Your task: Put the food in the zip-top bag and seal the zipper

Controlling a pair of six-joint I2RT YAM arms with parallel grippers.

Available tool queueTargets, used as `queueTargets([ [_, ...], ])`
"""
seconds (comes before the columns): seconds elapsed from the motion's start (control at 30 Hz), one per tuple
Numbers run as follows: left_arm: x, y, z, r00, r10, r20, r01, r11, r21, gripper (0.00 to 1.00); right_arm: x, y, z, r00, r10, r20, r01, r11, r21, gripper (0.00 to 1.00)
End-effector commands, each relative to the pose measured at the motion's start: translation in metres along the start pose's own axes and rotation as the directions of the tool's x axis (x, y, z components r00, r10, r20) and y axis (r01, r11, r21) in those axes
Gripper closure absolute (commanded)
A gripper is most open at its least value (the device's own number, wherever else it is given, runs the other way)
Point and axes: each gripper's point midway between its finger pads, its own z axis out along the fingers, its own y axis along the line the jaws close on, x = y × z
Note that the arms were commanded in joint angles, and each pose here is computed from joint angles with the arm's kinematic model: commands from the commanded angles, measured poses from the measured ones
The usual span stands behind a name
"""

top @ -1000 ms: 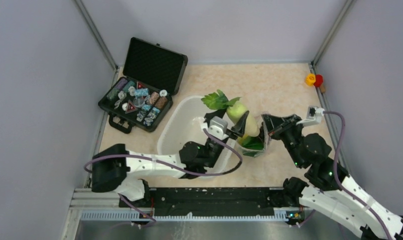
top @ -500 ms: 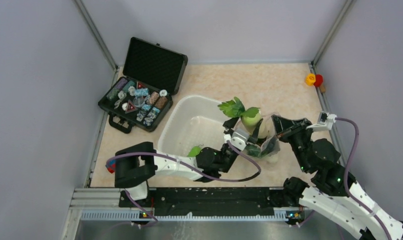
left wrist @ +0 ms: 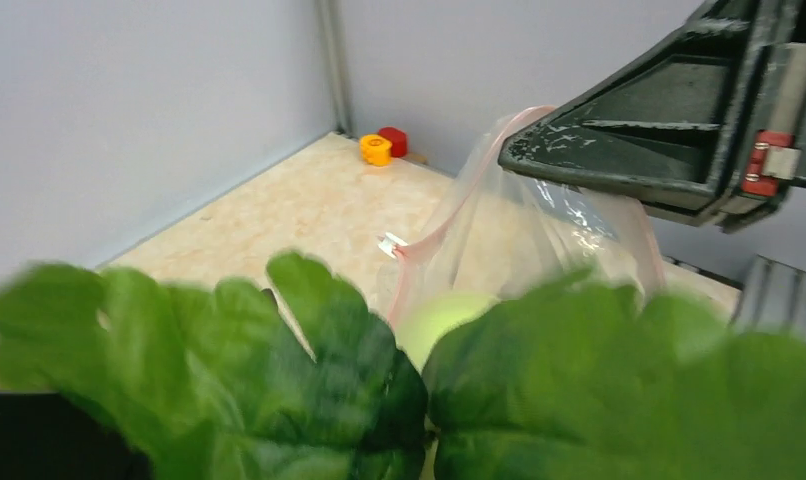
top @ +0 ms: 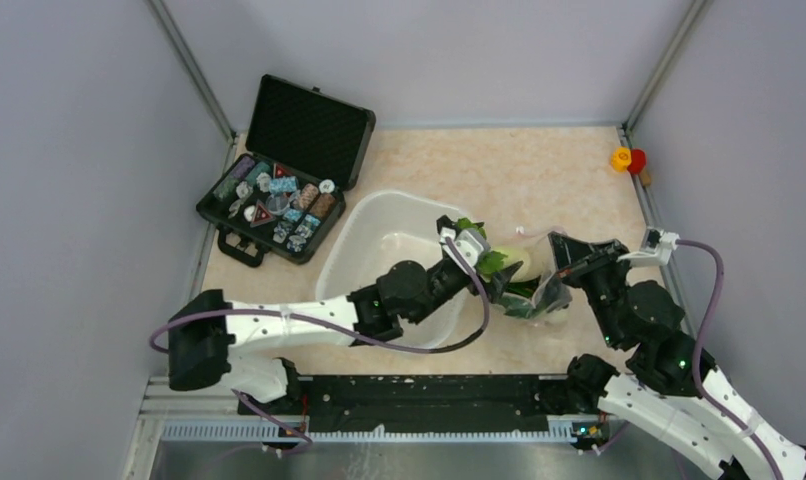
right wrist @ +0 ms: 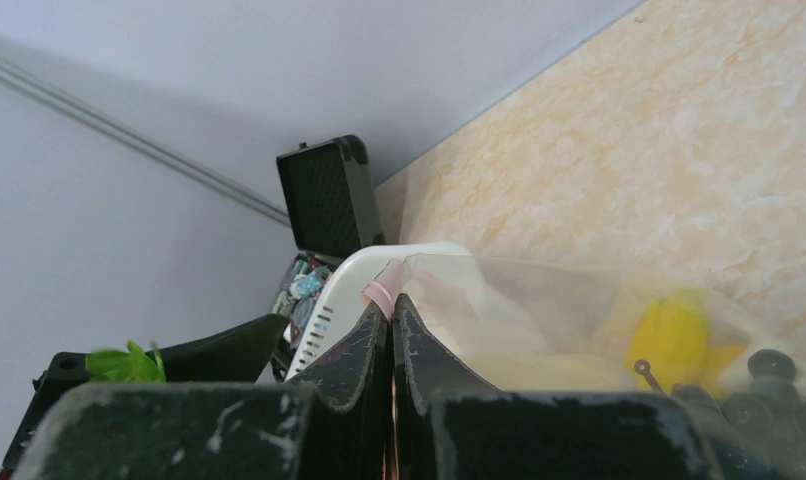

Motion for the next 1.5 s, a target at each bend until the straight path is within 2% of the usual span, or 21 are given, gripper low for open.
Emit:
queueTargets([
  [0.0, -0.016, -0.018, -0.018, 0.992, -0.047, -0.115, 0.072, 0.972, 0.226, 0.01, -0.024, 0.016, -0.004, 0.993, 0.094, 0.068, -0.090, 0.995, -0.050, 1.00],
  [0.07, -0.019, -0.023, -0.028, 0.983, -0.083, -0.164, 0.131, 0.943, 0.307, 0.01, -0.023, 0.016, -0.004, 0.994, 0.089, 0.067, -0.086, 0.995, -0.049, 1.00],
  [0.17, -0.018, -0.021, -0.040, 0.969, -0.105, -0.223, 0.181, 0.917, 0.356, 0.01, -0.023, 0.015, -0.004, 0.994, 0.088, 0.067, -0.085, 0.995, -0.047, 1.00],
  [0.23, -0.014, -0.026, -0.048, 0.958, -0.090, -0.272, 0.200, 0.889, 0.412, 0.01, -0.022, 0.015, -0.003, 0.994, 0.087, 0.065, -0.084, 0.995, -0.047, 0.99],
  [0.33, 0.007, -0.034, -0.057, 0.915, 0.007, -0.403, 0.204, 0.855, 0.477, 0.02, -0.020, 0.015, -0.003, 0.994, 0.090, 0.063, -0.087, 0.995, -0.050, 0.99],
  [0.43, 0.011, -0.038, -0.064, 0.882, 0.078, -0.465, 0.200, 0.832, 0.518, 0.08, -0.018, 0.016, -0.002, 0.994, 0.088, 0.057, -0.085, 0.995, -0.052, 0.99],
  [0.5, 0.010, -0.038, -0.067, 0.876, 0.092, -0.474, 0.199, 0.826, 0.527, 0.16, -0.018, 0.016, -0.002, 0.995, 0.087, 0.056, -0.084, 0.995, -0.051, 0.99],
  [0.63, 0.007, -0.035, -0.064, 0.874, 0.110, -0.474, 0.179, 0.833, 0.523, 0.38, -0.016, 0.017, -0.001, 0.995, 0.088, 0.051, -0.085, 0.995, -0.055, 0.99],
  [0.8, 0.011, -0.026, -0.051, 0.853, 0.130, -0.506, 0.151, 0.866, 0.476, 0.52, -0.012, 0.024, 0.002, 0.996, 0.080, 0.034, -0.077, 0.994, -0.075, 0.99],
  [0.97, 0.003, -0.028, -0.036, 0.877, 0.087, -0.473, 0.156, 0.878, 0.452, 0.57, 0.000, 0.037, 0.007, 0.999, 0.036, -0.019, -0.038, 0.992, -0.120, 0.99],
  [1.13, 0.005, -0.024, -0.018, 0.864, 0.081, -0.496, 0.147, 0.903, 0.403, 0.60, 0.015, 0.053, 0.013, 0.997, -0.026, -0.073, 0.012, 0.982, -0.187, 0.99],
  [1.27, 0.021, -0.024, -0.011, 0.833, 0.081, -0.548, 0.159, 0.912, 0.377, 0.59, 0.025, 0.064, 0.016, 0.992, -0.063, -0.109, 0.036, 0.973, -0.229, 0.99],
  [1.37, 0.040, -0.023, -0.008, 0.803, 0.092, -0.589, 0.157, 0.920, 0.358, 0.59, 0.022, 0.067, 0.015, 0.993, -0.051, -0.102, 0.025, 0.971, -0.240, 0.99],
  [1.47, 0.060, -0.017, -0.006, 0.772, 0.049, -0.633, 0.171, 0.944, 0.282, 0.58, 0.015, 0.069, 0.014, 0.997, -0.035, -0.076, 0.015, 0.969, -0.247, 0.99],
])
